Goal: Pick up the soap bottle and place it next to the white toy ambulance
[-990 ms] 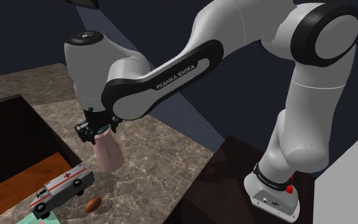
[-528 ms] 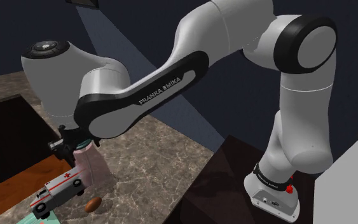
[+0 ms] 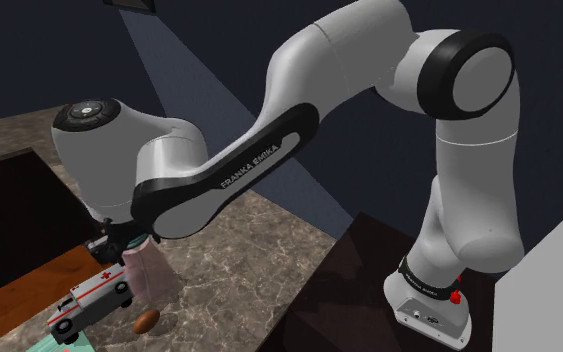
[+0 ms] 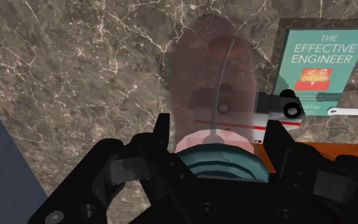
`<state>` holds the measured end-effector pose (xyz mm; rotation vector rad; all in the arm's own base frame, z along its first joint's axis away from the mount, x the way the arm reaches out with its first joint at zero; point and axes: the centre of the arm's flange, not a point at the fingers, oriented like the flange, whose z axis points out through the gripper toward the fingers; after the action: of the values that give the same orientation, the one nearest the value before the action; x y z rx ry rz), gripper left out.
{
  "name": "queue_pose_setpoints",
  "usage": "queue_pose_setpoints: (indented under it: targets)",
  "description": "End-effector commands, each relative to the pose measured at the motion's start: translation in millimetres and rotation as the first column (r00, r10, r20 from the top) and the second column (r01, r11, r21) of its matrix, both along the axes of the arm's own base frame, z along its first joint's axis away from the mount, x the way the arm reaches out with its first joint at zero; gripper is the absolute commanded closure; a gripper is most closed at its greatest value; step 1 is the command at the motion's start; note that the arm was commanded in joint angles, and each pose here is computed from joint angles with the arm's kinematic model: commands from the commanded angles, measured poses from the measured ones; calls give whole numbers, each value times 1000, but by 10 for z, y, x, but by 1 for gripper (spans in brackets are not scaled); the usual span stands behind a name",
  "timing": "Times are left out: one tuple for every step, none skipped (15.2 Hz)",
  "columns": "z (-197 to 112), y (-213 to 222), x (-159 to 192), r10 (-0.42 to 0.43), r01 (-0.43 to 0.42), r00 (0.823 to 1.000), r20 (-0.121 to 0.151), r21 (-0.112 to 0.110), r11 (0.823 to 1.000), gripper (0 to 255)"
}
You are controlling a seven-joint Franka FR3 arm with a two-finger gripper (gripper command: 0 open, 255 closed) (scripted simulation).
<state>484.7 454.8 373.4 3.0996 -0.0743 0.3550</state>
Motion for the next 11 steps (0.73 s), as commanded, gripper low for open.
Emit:
queue_pose_setpoints:
  targets:
    - [-108, 5, -2, 0, 0, 1000, 1, 1, 1000, 255]
    - [-161, 5, -2, 0, 0, 1000, 1, 1, 1000, 255]
    - [-214, 5, -2, 0, 0, 1000, 1, 1, 1000, 255]
    - [-266, 5, -2, 0, 0, 1000, 1, 1, 1000, 255]
    - [-319, 5, -2, 0, 0, 1000, 1, 1, 1000, 255]
    - [-372, 5, -2, 0, 0, 1000, 1, 1, 1000, 255]
    - [-425, 5, -2, 0, 0, 1000, 1, 1, 1000, 255]
    - [-478, 5, -2, 0, 0, 1000, 1, 1, 1000, 255]
    - [-530, 5, -2, 0, 0, 1000, 1, 1, 1000, 255]
    - [-583, 5, -2, 0, 0, 1000, 1, 1, 1000, 255]
    - [-636, 5, -2, 0, 0, 1000, 1, 1, 1000, 255]
